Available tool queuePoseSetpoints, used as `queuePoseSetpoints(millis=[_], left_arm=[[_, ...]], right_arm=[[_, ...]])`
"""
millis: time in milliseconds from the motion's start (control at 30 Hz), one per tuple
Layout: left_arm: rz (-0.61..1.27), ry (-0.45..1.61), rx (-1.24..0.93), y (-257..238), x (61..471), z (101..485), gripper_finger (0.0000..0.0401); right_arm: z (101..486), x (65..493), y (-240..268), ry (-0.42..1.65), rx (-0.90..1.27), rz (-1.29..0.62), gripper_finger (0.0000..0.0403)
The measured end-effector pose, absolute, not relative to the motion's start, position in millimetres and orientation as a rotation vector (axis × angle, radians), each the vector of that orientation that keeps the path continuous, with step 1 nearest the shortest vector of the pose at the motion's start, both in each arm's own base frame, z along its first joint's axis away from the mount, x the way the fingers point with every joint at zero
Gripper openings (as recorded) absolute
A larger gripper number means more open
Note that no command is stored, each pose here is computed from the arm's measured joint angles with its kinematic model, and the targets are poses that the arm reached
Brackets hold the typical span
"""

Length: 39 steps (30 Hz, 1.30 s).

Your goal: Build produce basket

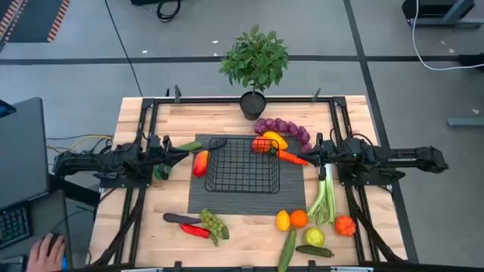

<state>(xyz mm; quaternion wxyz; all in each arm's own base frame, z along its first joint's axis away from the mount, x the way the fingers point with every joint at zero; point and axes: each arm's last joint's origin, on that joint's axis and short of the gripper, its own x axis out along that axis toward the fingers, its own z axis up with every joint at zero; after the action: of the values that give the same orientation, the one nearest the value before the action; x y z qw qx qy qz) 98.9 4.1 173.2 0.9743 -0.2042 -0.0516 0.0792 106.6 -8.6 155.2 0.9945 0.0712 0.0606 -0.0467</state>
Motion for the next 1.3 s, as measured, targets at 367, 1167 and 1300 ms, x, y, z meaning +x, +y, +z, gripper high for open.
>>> queuePoseSetpoints(millis=[367,1167,1300], left_arm=[[0.16,-0.104,-0.412,4.2,98.9,173.2,0.0032],[0.16,-0.104,-0.412,4.1,98.9,173.2,0.0038],[0.16,-0.104,-0.412,4.1,98.9,173.2,0.004]], right_arm=[[155.0,106.6,-8.6,0.122,0.143,-0.093,0.0017],[155.1,106.6,-8.6,0.122,0.143,-0.093,0.0017],[155.2,106.6,-8.6,0.121,0.143,-0.094,0.0017]])
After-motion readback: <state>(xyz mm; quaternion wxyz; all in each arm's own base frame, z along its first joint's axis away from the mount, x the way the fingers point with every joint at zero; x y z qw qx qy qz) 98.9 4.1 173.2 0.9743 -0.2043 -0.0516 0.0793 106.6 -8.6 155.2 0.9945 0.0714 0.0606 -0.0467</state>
